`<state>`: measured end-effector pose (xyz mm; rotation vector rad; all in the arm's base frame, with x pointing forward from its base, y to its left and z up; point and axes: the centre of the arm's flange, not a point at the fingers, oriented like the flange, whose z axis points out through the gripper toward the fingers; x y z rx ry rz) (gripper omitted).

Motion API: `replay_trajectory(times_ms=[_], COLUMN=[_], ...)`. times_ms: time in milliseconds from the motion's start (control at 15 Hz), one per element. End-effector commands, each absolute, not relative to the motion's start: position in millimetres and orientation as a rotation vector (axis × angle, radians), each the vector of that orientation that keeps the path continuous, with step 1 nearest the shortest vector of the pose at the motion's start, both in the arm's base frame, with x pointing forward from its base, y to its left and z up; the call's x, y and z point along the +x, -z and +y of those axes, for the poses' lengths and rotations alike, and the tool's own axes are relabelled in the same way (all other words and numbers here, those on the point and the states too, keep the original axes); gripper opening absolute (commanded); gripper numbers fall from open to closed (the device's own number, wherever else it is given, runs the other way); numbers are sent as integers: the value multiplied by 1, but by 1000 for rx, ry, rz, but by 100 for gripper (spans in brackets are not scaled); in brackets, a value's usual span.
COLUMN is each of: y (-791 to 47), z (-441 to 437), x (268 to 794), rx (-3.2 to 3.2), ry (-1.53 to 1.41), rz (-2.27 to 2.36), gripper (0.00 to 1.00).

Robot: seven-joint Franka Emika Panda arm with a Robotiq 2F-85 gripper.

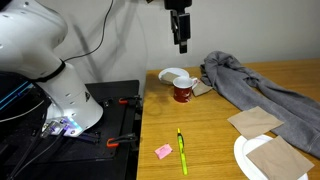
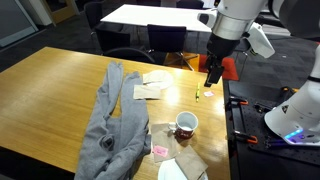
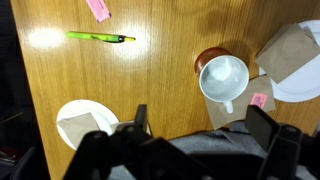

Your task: Slide the red mug cup to the left side of the table.

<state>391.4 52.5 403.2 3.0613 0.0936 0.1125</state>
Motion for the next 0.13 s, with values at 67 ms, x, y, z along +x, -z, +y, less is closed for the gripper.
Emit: replay_trajectory(times_ms=[67], y=[-402], z=[52], x=[390], rx=[3061], ry=[-110], rz=[93], gripper=[100])
